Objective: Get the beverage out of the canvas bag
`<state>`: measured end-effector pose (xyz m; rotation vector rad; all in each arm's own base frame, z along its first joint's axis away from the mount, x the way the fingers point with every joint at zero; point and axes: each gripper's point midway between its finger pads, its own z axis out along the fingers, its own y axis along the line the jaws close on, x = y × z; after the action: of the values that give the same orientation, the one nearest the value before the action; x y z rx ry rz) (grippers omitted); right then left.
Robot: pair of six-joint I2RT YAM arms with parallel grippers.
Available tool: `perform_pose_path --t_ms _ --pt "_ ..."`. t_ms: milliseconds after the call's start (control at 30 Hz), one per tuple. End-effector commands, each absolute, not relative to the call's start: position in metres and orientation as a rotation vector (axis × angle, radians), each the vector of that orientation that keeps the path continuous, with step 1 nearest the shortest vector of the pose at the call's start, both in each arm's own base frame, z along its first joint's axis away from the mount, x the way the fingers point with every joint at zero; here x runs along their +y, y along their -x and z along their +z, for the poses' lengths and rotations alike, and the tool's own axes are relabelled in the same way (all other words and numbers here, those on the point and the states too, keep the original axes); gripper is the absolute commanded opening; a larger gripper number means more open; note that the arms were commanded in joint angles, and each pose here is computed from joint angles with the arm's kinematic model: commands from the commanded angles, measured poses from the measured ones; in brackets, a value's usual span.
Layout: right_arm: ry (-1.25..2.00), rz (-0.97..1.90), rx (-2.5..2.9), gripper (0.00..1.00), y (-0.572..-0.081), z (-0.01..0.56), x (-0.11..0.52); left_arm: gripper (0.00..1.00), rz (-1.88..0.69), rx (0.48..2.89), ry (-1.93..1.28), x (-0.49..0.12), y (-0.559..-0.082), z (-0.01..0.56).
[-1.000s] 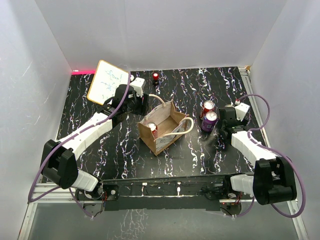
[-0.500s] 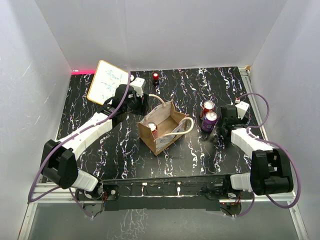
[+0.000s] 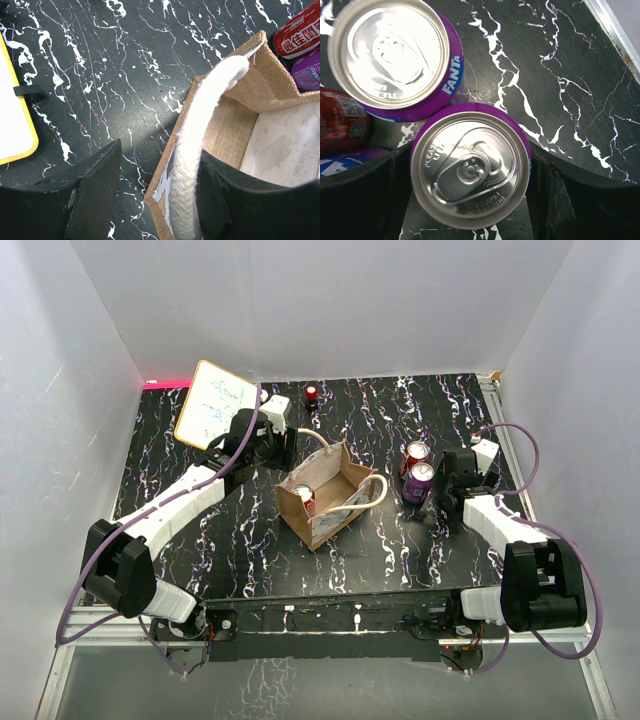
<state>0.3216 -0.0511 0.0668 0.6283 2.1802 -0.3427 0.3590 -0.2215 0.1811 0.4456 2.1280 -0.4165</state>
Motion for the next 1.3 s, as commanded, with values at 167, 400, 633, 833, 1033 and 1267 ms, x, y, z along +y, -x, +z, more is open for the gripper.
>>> perform_pose_path --t_ms 167,400,633,833,1033,1267 --pt "-0.643 -0.280 2.023 0.91 -0.333 0.135 -0.053 0.55 -0.437 2.090 -0.444 -0.226 -0.363 0.200" --pt "-0.724 -0.303 1.972 0.91 -0.306 0.157 -0.062 0.55 -0.444 2.085 -0.444 -0.227 -0.362 0.203" --pt "-0.698 -0.147 1.894 0.91 -0.293 0.181 -0.047 0.55 -0.448 2.085 -0.444 -0.227 -0.362 0.202" --pt "-0.534 0.087 1.875 0.90 -0.309 0.228 -0.009 0.55 -0.459 2.085 -0.443 -0.228 -0.361 0.203" --pt "-0.182 0.599 1.956 0.92 -0.327 0.268 0.083 0.55 -0.460 2.077 -0.441 -0.228 -0.360 0.206" --pt "0.058 0.868 1.966 0.98 -0.329 0.302 0.164 0.55 -0.456 2.077 -0.440 -0.227 -0.361 0.207"
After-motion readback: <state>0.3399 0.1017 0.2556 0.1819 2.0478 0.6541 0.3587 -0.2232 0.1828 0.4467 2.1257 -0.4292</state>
